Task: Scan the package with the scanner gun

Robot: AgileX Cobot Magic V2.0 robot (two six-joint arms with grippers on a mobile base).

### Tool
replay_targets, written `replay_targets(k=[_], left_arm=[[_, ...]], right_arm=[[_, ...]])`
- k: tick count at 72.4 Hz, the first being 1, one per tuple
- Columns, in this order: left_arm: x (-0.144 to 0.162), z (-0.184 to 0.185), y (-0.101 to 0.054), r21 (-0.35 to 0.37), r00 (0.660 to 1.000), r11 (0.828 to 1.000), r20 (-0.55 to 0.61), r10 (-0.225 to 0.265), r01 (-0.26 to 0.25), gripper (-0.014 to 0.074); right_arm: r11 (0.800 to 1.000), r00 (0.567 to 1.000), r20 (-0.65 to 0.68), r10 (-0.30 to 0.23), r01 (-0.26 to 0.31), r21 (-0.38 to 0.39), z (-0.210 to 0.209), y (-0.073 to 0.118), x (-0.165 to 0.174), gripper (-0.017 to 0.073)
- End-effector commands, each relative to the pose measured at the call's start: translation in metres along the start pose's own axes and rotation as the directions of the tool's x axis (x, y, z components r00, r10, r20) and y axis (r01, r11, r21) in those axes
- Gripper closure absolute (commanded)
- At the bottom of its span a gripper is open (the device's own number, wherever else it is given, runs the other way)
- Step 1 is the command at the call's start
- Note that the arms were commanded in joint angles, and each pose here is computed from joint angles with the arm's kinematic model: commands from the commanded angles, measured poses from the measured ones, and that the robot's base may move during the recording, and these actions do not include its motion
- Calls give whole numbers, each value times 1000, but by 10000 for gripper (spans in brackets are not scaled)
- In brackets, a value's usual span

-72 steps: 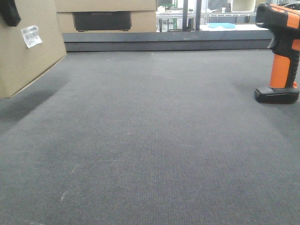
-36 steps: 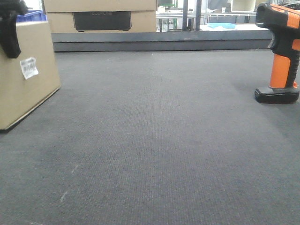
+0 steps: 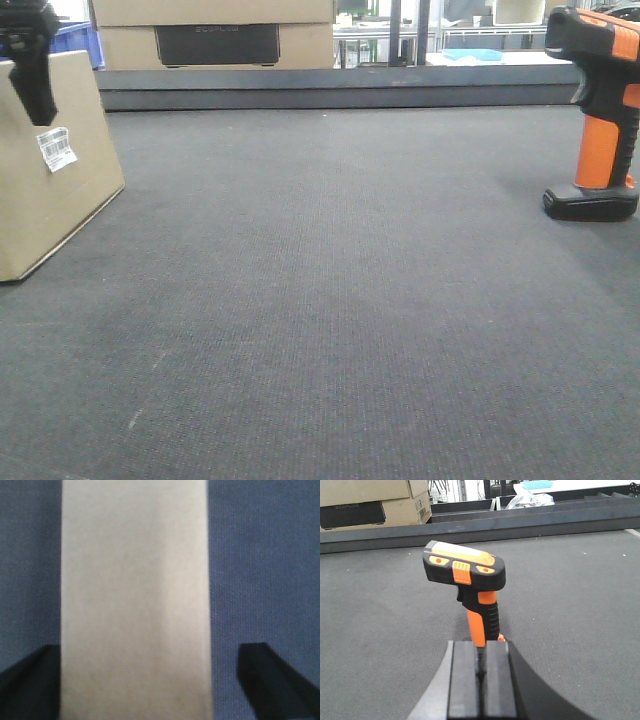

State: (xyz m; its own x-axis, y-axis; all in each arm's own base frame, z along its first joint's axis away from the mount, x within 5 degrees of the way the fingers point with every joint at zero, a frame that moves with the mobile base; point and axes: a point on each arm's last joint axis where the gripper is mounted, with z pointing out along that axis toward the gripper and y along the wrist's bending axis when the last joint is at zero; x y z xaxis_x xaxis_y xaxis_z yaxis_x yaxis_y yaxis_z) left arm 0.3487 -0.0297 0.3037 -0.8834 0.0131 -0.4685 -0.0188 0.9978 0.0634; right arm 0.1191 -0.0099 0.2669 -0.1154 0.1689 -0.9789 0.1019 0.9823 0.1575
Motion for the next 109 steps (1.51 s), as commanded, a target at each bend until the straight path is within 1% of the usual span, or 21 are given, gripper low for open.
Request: replay_targets(k=[1, 14, 30, 39, 44, 46, 51, 54, 56, 57, 64, 66, 69, 76, 82, 89, 93, 95, 100, 103, 109], left_arm=[[-1, -3, 2, -9, 1000, 1000, 18, -2, 2, -10], [-2, -15, 4, -8, 999, 1000, 50, -5, 5, -6], [2, -62, 10, 4, 986, 1000, 167, -22, 22, -6], [10, -95, 14, 22, 970, 999, 240, -40, 36, -6], [17, -104, 14, 42, 959, 998, 277, -53, 43, 1], [20, -105, 14, 49, 955, 997, 288, -70, 58, 13], [31, -105, 15, 69, 947, 992, 296, -123, 108, 81], [40, -105, 15, 84, 938, 987, 310, -154, 134, 161], [45, -104, 16, 93, 931, 986, 325, -165, 142, 229], [48, -104, 16, 96, 930, 985, 326, -169, 145, 244], [68, -103, 16, 131, 893, 982, 413, -179, 137, 475], [78, -106, 17, 144, 874, 981, 451, -182, 130, 598], [87, -105, 17, 149, 862, 981, 474, -180, 123, 699], [108, -112, 19, 171, 816, 979, 548, -185, 107, 705], [123, -114, 21, 168, 782, 982, 600, -170, 85, 705], [139, -114, 23, 138, 778, 988, 612, -139, 67, 705], [142, -114, 25, 91, 773, 995, 629, -88, 39, 705], [143, -115, 26, 78, 770, 996, 634, -74, 31, 705], [144, -116, 26, 82, 763, 996, 642, -76, 30, 705], [145, -116, 25, 97, 756, 995, 649, -89, 34, 705], [147, -119, 24, 129, 715, 991, 690, -112, 31, 705]], right_arm=[[1000, 1000, 21, 5, -5, -1, -1, 0, -2, 727], [1000, 1000, 21, 5, -5, -1, -1, 0, -2, 727], [1000, 1000, 21, 5, -5, -1, -1, 0, -2, 727], [1000, 1000, 21, 5, -5, -1, -1, 0, -2, 727], [1000, 1000, 21, 5, -5, -1, -1, 0, -2, 727], [1000, 1000, 21, 5, -5, -1, -1, 0, -2, 727], [1000, 1000, 21, 5, -5, -1, -1, 0, -2, 727], [1000, 1000, 19, 5, -5, 0, -1, 0, -1, 727], [1000, 1000, 19, 5, -5, 0, -1, 0, -1, 727], [1000, 1000, 19, 5, -5, 0, -1, 0, -1, 727], [1000, 1000, 12, 5, -5, 1, -1, 0, -1, 727], [1000, 1000, 6, 5, -6, 2, -1, 0, 0, 727], [1000, 1000, -1, 6, -6, 3, -1, 0, 0, 727], [1000, 999, -32, 6, -5, 9, -1, -1, 3, 727], [1000, 999, -40, 6, -5, 11, -1, -1, 4, 727], [1000, 999, -40, 6, -5, 11, -1, -1, 4, 727], [1000, 999, -40, 6, -5, 11, -1, -1, 4, 727], [1000, 999, -40, 6, -5, 11, -1, -1, 4, 727], [1000, 999, -40, 6, -5, 11, -1, -1, 4, 727], [1000, 999, -44, 6, -5, 11, -1, -1, 4, 727], [1000, 1000, -22, 6, -5, 8, -5, -1, 2, 727]])
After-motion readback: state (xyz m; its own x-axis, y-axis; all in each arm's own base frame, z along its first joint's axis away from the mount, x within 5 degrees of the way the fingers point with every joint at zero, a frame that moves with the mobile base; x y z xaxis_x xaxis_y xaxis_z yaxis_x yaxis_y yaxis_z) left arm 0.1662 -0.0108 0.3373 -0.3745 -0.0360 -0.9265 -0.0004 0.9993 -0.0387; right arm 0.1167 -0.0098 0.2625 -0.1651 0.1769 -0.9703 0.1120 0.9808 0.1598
